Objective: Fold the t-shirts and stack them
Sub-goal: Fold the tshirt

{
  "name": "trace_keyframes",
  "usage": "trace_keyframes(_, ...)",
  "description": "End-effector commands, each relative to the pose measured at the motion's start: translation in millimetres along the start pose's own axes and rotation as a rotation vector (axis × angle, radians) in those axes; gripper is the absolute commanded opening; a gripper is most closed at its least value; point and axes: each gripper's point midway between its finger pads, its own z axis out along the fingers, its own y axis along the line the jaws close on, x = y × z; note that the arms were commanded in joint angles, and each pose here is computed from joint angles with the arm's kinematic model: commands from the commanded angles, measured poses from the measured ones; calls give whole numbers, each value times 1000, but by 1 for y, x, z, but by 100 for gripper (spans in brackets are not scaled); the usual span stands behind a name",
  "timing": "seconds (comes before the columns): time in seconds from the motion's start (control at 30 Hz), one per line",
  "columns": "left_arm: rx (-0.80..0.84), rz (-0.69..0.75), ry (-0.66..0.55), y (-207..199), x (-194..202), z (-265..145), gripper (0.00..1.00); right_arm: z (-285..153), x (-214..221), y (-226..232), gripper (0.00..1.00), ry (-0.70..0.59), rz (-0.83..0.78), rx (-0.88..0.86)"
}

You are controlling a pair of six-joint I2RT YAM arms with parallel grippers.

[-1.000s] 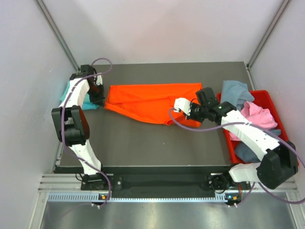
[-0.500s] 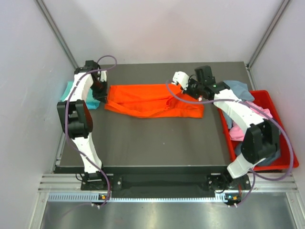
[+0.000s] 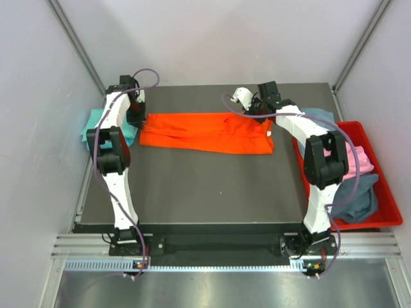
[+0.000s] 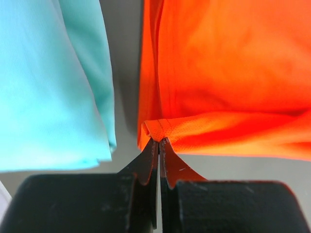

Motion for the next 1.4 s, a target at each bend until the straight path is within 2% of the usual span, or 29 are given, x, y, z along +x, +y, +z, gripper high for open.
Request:
trace_keyframes(0.0, -47, 13, -83, 5, -30, 3, 0, 0, -26, -29, 0, -71, 5, 78)
trace_keyframes(0.2, -85, 18, -111, 4, -43, 13, 0, 19, -28, -39, 0, -79, 26, 97)
trace_keyframes(0.43, -134, 22, -175, 1, -62, 4, 0, 22, -29, -44, 0, -80, 32, 120)
trace_keyframes(0.47, -139, 23, -180, 0, -63, 1, 7, 22, -30, -43, 0, -80, 30, 122)
trace_keyframes(0.5, -162, 20, -183, 4, -63, -2, 21, 21, -30, -45, 0, -78, 34, 133)
trace_keyframes(0.53, -170, 20, -185, 5, -62, -3, 48, 20, -30, -49, 0, -72, 37, 161)
trace_keyframes(0.57, -178, 21, -191, 6, -62, -10, 53, 19, -30, -51, 4, -70, 46, 180)
trace_keyframes(0.6, -195, 17, -196, 9, -61, -15, 54, 16, -32, -54, 21, -73, 48, 199)
trace_keyframes(0.63, -199, 16, -199, 10, -60, -19, 58, 13, -33, -55, 28, -69, 51, 213)
trace_keyframes(0.7, -197, -15, -204, 8, -53, -32, 60, -3, -41, -62, 39, -93, 81, 245)
trace_keyframes(0.83, -184, -28, -176, 6, -32, -44, 64, -28, -47, -61, 44, -116, 127, 270)
trace_keyframes(0.97, -158, -25, -89, 3, -3, -28, 66, -44, -41, -41, 45, -115, 230, 214)
trace_keyframes(1.03, -154, -26, -46, 3, 5, -16, 66, -46, -32, -11, 45, -102, 274, 121)
trace_keyframes(1.2, -144, -33, -9, 2, 10, 2, 66, -42, -1, 31, 45, -40, 414, 16)
trace_keyframes(1.37, -162, -32, 16, 6, 12, 18, 66, -34, 22, 51, 44, 0, 494, -58)
